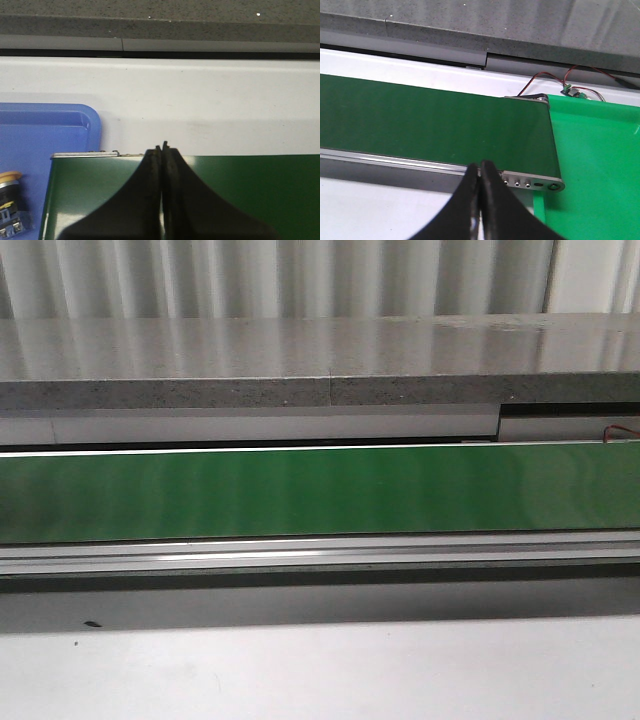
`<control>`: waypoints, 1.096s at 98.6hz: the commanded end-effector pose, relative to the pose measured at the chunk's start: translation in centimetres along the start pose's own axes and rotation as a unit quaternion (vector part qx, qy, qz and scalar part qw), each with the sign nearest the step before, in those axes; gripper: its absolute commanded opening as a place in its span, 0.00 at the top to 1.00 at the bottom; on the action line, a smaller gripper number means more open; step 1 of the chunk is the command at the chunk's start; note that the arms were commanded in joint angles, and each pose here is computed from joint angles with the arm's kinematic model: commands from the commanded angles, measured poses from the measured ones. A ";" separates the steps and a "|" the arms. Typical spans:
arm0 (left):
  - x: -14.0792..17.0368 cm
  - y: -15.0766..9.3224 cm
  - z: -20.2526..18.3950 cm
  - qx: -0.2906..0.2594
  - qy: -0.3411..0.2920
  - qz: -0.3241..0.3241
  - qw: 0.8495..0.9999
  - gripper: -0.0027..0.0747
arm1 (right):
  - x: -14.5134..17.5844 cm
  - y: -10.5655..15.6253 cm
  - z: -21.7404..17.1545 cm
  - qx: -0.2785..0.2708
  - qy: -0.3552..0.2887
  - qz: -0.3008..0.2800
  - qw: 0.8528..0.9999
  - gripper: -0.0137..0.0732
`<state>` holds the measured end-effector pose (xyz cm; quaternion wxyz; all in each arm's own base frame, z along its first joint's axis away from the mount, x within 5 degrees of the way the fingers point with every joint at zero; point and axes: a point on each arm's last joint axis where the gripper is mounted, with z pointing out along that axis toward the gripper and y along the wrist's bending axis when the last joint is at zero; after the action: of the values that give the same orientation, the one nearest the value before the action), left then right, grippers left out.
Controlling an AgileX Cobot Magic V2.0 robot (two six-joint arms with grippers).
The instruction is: Move button from right to left
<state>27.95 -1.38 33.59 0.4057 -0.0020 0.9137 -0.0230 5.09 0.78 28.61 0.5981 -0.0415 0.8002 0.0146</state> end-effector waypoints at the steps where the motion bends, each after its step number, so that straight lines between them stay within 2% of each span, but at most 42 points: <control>1: -0.2 -0.8 -2.6 0.020 -0.081 -0.003 0.997 0.99 | -1.4 -0.1 -0.2 0.007 -0.046 -0.003 0.999 0.92; 23: 4.1 -2.0 -5.3 0.060 -0.114 -0.005 0.992 0.99 | -1.4 -0.1 -0.2 0.007 -0.046 -0.003 0.999 0.92; 41: 7.5 -2.1 -7.8 0.081 -0.157 -0.004 0.984 0.99 | -1.4 -0.1 -0.2 0.007 -0.046 -0.003 0.999 0.92; 68: 11.8 -1.1 -11.9 0.098 -0.276 -0.015 0.956 0.99 | -1.4 -0.1 -0.2 0.007 -0.046 -0.003 0.999 0.92; 90: 15.4 -0.4 -13.1 0.102 -0.314 -0.018 0.944 0.99 | -1.4 -0.1 -0.2 0.007 -0.046 -0.003 0.999 0.92; 108: 17.4 0.0 -12.9 0.104 -0.393 -0.026 0.913 0.99 | -1.4 -0.1 -0.2 0.007 -0.046 -0.003 0.999 0.92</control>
<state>7.07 -1.43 28.45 0.6691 0.0207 0.7344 -0.1120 5.09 0.78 28.61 0.5981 -0.0415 0.8002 0.0146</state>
